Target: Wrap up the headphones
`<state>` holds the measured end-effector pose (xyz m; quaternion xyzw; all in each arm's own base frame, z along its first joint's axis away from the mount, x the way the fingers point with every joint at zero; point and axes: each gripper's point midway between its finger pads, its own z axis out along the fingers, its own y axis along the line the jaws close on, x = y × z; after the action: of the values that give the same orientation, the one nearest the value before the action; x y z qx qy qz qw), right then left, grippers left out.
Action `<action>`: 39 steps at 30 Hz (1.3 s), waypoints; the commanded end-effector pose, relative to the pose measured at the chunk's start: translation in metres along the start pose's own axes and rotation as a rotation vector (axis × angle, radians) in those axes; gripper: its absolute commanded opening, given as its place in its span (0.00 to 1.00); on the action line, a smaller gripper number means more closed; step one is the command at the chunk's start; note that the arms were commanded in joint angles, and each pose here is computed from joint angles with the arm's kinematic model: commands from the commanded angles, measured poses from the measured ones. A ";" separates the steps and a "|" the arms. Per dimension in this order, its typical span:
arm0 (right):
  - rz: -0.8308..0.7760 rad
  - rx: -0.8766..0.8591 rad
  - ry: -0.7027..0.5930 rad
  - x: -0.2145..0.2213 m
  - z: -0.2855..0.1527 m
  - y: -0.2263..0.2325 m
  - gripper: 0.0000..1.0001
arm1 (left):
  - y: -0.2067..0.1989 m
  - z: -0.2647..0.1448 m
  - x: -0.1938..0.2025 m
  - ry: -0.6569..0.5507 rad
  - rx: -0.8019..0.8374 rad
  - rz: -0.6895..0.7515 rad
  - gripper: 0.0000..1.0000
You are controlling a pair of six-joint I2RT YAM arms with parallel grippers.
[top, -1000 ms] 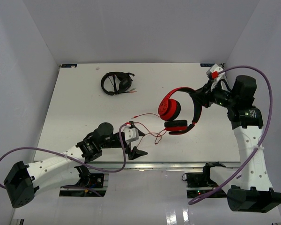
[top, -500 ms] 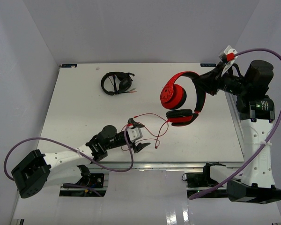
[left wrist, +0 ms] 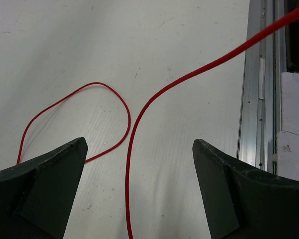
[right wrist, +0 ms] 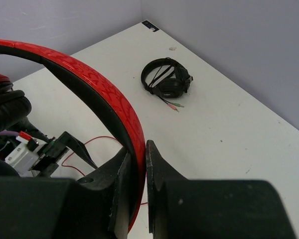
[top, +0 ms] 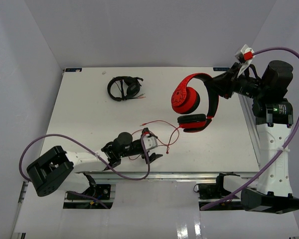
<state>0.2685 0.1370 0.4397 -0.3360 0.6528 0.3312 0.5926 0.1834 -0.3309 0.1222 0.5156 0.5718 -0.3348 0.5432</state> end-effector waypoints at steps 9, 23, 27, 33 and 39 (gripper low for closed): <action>-0.043 -0.032 -0.068 -0.030 -0.011 0.020 0.08 | -0.004 0.004 0.047 0.158 0.016 -0.006 0.76; -0.070 0.042 -0.033 -0.013 -0.014 0.004 0.08 | 0.003 -0.014 0.023 0.192 -0.018 -0.025 0.05; -0.126 0.056 0.027 0.005 -0.017 0.002 0.08 | 0.004 -0.023 0.006 0.218 -0.003 -0.015 0.00; -0.166 0.242 0.215 0.070 -0.021 -0.032 0.08 | 0.003 -0.050 -0.031 0.228 0.000 -0.009 0.00; -0.161 0.529 0.288 0.110 -0.020 -0.078 0.08 | 0.011 -0.094 -0.096 0.122 -0.077 0.032 0.00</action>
<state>0.2836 0.1015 0.3362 -0.3270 0.7450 0.1562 0.5601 0.1667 -0.2820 0.1997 0.5284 0.6078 -0.2825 0.5211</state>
